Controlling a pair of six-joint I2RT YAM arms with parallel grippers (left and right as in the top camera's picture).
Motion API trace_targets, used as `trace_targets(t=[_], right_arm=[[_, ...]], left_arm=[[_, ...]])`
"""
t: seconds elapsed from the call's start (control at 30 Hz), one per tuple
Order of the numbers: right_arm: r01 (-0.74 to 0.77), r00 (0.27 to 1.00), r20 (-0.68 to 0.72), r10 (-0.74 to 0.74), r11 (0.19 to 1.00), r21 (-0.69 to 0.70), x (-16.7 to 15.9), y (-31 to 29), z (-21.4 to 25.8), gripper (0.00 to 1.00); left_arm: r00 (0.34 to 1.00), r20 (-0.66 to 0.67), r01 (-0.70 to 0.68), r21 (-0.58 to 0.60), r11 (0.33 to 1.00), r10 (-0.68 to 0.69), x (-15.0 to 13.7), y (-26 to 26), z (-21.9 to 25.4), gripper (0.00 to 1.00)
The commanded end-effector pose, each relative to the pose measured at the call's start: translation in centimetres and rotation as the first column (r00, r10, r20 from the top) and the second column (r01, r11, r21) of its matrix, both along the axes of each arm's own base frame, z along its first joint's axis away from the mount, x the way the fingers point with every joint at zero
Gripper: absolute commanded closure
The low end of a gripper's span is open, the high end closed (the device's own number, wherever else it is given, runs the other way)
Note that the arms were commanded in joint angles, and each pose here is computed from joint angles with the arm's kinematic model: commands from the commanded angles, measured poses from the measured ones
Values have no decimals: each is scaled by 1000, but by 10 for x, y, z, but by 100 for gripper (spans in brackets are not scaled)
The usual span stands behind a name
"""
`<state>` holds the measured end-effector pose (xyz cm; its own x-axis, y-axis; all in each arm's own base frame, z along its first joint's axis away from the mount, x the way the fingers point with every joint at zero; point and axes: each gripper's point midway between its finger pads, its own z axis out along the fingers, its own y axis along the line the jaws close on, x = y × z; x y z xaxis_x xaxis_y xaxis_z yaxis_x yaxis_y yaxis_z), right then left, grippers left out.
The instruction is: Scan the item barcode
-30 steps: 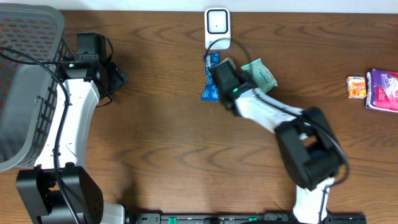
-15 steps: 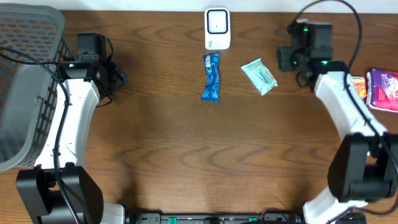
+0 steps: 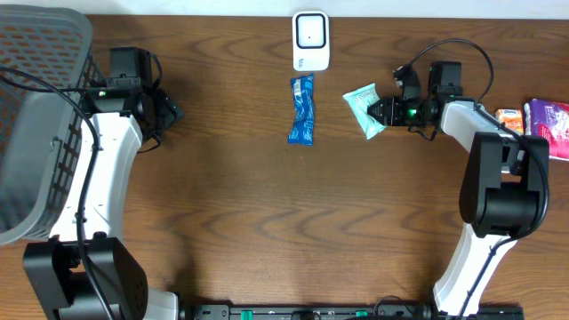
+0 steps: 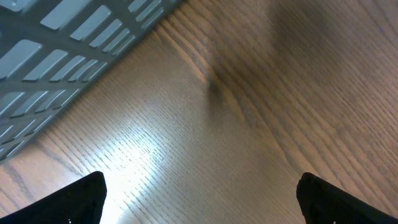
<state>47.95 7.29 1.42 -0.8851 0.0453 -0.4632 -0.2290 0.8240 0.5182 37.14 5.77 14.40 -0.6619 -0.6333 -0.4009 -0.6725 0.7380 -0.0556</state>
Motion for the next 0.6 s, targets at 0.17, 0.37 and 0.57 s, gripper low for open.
trace_targets(t=[0.17, 0.37, 0.57], right_arm=[[31, 993, -115, -16, 990, 135, -13, 16, -7, 99], [35, 996, -84, -14, 966, 257, -2, 36, 21, 99], [20, 993, 104, -61, 934, 358, 32, 62, 95, 99]], left_arm=[[1000, -4, -17, 8, 1000, 18, -1, 3, -1, 2], [1000, -4, -17, 8, 1000, 18, -1, 3, -1, 2], [1000, -4, -17, 8, 1000, 18, -1, 3, -1, 2]])
